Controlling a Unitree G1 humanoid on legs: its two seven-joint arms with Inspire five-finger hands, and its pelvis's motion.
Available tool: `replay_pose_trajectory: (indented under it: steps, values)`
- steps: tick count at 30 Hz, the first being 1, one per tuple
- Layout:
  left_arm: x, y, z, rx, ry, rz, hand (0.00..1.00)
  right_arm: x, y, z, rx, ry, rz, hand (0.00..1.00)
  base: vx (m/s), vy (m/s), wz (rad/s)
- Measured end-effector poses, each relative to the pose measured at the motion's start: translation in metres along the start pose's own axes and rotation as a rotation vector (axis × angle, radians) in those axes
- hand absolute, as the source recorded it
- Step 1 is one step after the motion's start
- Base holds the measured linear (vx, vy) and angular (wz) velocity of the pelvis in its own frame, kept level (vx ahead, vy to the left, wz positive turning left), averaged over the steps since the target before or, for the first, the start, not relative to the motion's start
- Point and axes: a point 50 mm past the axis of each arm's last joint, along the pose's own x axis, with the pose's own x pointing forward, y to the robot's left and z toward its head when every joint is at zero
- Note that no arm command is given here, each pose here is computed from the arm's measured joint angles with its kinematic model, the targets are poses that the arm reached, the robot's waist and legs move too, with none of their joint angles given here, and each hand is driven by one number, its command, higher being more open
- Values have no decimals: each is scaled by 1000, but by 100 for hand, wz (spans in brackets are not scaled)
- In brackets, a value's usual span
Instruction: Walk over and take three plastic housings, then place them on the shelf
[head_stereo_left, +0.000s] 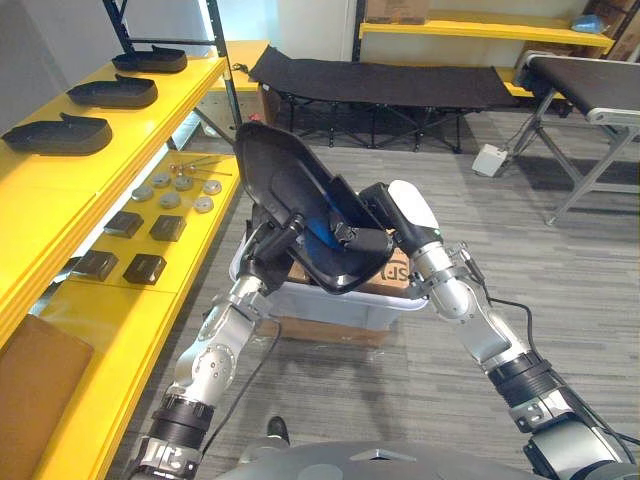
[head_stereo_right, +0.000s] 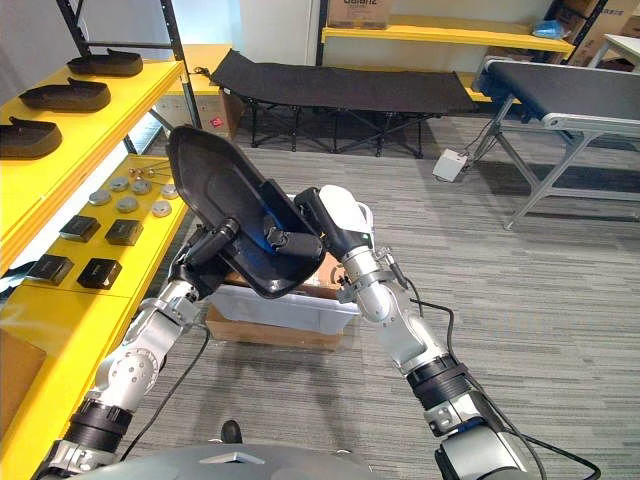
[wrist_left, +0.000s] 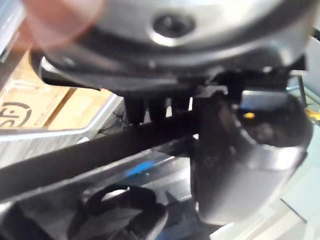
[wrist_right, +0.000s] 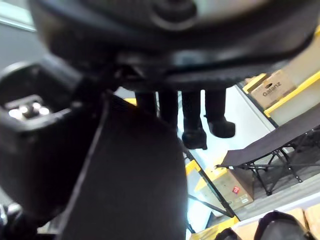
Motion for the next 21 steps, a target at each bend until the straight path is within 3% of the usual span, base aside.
replay_pose_trajectory:
  steps: [3, 8, 10, 17, 21]
  values:
    - [-1, -1, 0, -35, -20, -13, 0, -1, 2, 8, 85, -11, -56, 100, 0, 0, 0]
    - [1, -9, -1, -128, -94, -38, 0, -1, 9, 29, 515, -15, -164, 100, 0, 0, 0]
    - [0, -13, 0, -146, -134, -35, 0, -2, 12, 32, 595, -17, -183, 100, 0, 0, 0]
    - [-14, -32, 27, 59, -342, 27, 0, -5, 7, 26, 667, 17, -256, 100, 6, 1, 2]
    - [-34, -33, 60, 261, -593, 170, 0, -14, -13, 13, 692, 63, -397, 100, 0, 0, 0]
